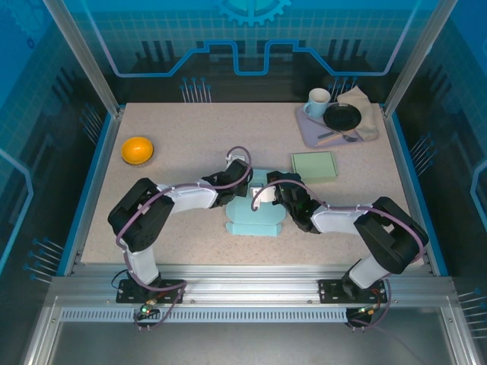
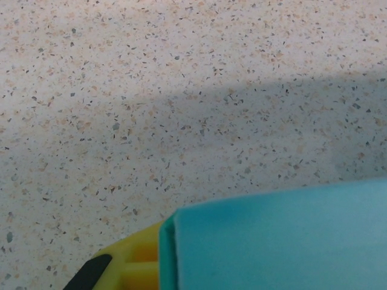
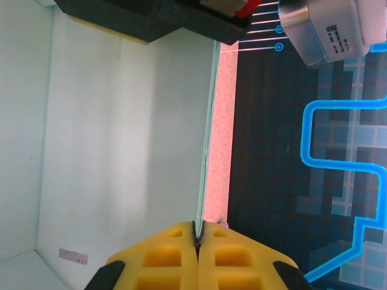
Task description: Fold the paper box
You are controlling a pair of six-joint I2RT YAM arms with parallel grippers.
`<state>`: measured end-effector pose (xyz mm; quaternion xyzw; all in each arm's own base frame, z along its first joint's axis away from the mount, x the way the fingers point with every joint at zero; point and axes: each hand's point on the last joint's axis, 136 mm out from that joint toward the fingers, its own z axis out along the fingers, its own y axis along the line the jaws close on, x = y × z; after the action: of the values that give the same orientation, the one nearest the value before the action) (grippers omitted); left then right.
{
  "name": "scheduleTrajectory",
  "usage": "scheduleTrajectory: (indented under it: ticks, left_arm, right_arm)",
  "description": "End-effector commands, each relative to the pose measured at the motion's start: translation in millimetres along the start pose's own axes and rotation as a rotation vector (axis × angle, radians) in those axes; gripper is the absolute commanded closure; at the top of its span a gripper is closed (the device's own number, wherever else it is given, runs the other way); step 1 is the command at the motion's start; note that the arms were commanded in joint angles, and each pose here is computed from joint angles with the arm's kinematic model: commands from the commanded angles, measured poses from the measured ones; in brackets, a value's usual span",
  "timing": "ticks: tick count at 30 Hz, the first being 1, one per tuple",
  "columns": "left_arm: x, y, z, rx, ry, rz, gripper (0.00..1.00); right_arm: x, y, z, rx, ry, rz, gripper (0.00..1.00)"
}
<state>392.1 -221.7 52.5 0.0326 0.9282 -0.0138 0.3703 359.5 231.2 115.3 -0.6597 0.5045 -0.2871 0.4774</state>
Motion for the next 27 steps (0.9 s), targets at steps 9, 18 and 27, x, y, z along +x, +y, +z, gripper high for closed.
scheduleTrajectory:
  ticks: [9,18,27]
  left_arm:
    - [18.5,62.3,-8.8,-0.205,0.040,-0.052,0.62]
    - [27.6,20.6,-16.7,0.081,0.042,0.002,0.48]
    - [22.1,-4.7,-29.2,0.220,-0.042,0.063,0.42]
  right_arm:
    - [14.0,44.3,-0.3,-0.128,0.060,-0.023,1.00]
    - [11.6,44.7,1.0,-0.136,0.055,-0.019,1.00]
    - [2.3,46.1,-1.3,-0.122,0.039,-0.045,1.00]
